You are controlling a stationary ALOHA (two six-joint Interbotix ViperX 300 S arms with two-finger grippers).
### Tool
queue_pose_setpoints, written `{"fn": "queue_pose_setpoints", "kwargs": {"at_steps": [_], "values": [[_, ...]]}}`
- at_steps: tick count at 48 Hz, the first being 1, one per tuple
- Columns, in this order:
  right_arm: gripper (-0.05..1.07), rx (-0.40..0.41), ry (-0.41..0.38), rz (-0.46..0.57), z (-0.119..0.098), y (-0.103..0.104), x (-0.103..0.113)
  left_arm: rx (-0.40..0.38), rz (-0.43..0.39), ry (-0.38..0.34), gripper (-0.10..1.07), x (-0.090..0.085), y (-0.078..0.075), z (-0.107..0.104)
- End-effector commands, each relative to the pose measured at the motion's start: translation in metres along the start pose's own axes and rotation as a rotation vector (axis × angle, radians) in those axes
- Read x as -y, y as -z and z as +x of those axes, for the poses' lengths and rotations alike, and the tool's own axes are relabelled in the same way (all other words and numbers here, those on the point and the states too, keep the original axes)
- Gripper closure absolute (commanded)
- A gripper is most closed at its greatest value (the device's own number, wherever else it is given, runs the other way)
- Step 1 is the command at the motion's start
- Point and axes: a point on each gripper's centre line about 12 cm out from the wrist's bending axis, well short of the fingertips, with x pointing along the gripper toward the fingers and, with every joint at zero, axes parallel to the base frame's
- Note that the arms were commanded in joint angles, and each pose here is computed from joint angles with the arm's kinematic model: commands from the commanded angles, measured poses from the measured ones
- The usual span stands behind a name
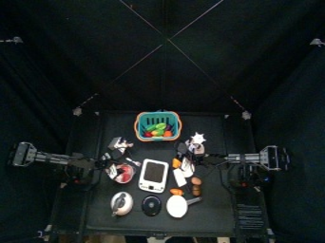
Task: Place squash onto cutting board
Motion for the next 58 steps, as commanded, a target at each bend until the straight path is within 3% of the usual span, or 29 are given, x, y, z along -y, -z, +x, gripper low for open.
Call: {"fn": "queue_pose_setpoints", "kwargs": {"at_steps": [1, 16, 23, 31, 39, 50, 58], "values": [[0.61, 0.029, -0.029, -0.008, -0.007, -0.007, -0.010, 0.035, 0.000, 0.024, 0.08, 0.007, -0.012, -0.004], [0.54, -0.007, -0.083, -0.003, -0.011, 0.006, -0.032, 0.207, 0.054, 0.146, 0.08, 0.027, -0.043, -0.014], [0.39, -0.073, -0.045, -0.005, -0.009, 0.023, -0.029, 0.317, 0.109, 0.246, 0.08, 0.039, -0.052, -0.019], [0.18, -0.109, -0.027, 0.017, -0.004, 0.027, -0.029, 0.395, 0.142, 0.324, 0.08, 0.045, -0.056, -0.021], [0.07, -0.142, -0.007, 0.005, 0.010, 0.031, -0.029, 0.426, 0.158, 0.352, 0.08, 0.045, -0.057, -0.019], [0.07, -0.190, 0.026, -0.041, 0.036, 0.033, -0.031, 0.456, 0.143, 0.375, 0.08, 0.045, -0.060, -0.020], [0.07, -0.229, 0.099, -0.077, 0.045, 0.033, -0.025, 0.454, 0.128, 0.354, 0.08, 0.038, -0.060, -0.018]]}}
